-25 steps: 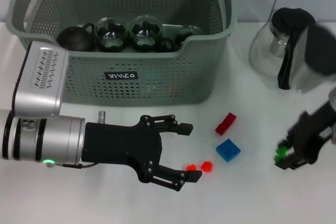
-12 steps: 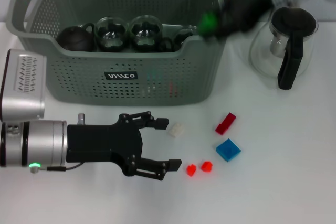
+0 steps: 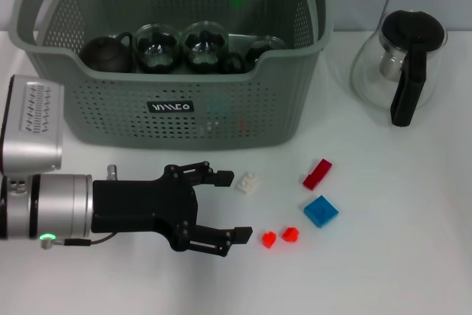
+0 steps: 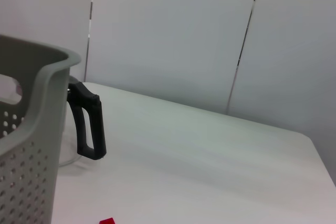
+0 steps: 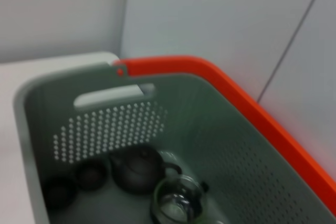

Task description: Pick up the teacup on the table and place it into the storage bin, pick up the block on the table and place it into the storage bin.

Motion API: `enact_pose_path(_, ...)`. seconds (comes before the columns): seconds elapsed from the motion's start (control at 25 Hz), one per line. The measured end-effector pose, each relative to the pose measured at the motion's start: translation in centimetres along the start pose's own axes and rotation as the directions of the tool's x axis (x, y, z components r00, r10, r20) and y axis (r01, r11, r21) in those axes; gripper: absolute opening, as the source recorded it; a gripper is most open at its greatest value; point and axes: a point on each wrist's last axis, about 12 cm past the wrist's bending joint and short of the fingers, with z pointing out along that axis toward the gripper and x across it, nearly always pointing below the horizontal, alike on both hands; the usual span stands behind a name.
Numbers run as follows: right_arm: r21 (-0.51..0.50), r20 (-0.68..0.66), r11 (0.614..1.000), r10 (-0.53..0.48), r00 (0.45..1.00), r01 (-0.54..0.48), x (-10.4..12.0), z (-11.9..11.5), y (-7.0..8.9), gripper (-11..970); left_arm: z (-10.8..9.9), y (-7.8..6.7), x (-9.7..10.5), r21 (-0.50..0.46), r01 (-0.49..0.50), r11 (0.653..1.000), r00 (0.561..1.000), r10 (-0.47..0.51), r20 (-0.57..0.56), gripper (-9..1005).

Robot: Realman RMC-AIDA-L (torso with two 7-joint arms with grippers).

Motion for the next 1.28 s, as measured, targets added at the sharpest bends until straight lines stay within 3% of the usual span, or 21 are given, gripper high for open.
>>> enact_pose_path(0.16, 0.021, 0.004, 1.0, -0.023, 1.0, 0.023, 0.3, -0.4, 0.3, 466, -0.1, 0.0, 0.0, -0.002, 0.001, 1.0, 1.0, -0.001, 0.003, 951)
enact_pose_path(0.36, -0.04, 0.075, 0.999, -0.008, 0.997, 0.011, 1.2, -4.5, 1.4, 710, -0.1, 0.1, -0.2, 0.003, -0.006, 1.0, 1.0, 0.006, 0.003, 951)
enact_pose_path(0.48, -0.103, 0.051, 0.994, 0.038, 0.998, -0.033, 3.4, -7.4, 2.3, 927, -0.1, 0.1, -0.2, 0.004, -0.008, 1.0, 1.0, 0.008, 0.003, 951)
enact_pose_path(0.56, -0.175, -0.03, 0.983, 0.056, 0.998, -0.061, 6.0, -9.1, 3.5, 931, -0.1, 0.1, -0.2, 0.005, -0.011, 1.0, 1.0, 0.011, 0.0, 951)
enact_pose_path(0.72, -0.263, -0.147, 0.96, 0.058, 0.987, -0.096, 9.4, -9.7, 4.8, 940, -0.1, 0.0, 0.1, 0.009, -0.023, 1.0, 0.999, 0.023, -0.025, 951)
enact_pose_path(0.76, -0.269, -0.223, 0.952, 0.084, 0.971, -0.144, 11.6, -9.5, 5.3, 940, -0.1, 0.0, 0.2, 0.009, -0.028, 1.0, 0.999, 0.029, -0.03, 951)
enact_pose_path(0.88, -0.252, -0.283, 0.948, 0.121, 0.952, -0.195, 13.3, -8.9, 5.4, 940, 0.0, 0.1, 0.4, 0.005, -0.038, 0.999, 0.999, 0.038, -0.034, 951)
enact_pose_path(1.0, -0.219, -0.357, 0.935, 0.19, 0.914, -0.28, 15.5, -6.8, 5.1, 940, 0.1, 0.1, 0.4, 0.006, -0.04, 0.999, 0.999, 0.04, -0.034, 951)
enact_pose_path(1.28, -0.153, -0.403, 0.93, 0.251, 0.88, -0.335, 17.6, -0.6, 4.1, 941, 0.1, 0.1, 0.3, 0.007, -0.053, 0.999, 0.998, 0.054, -0.035, 951)
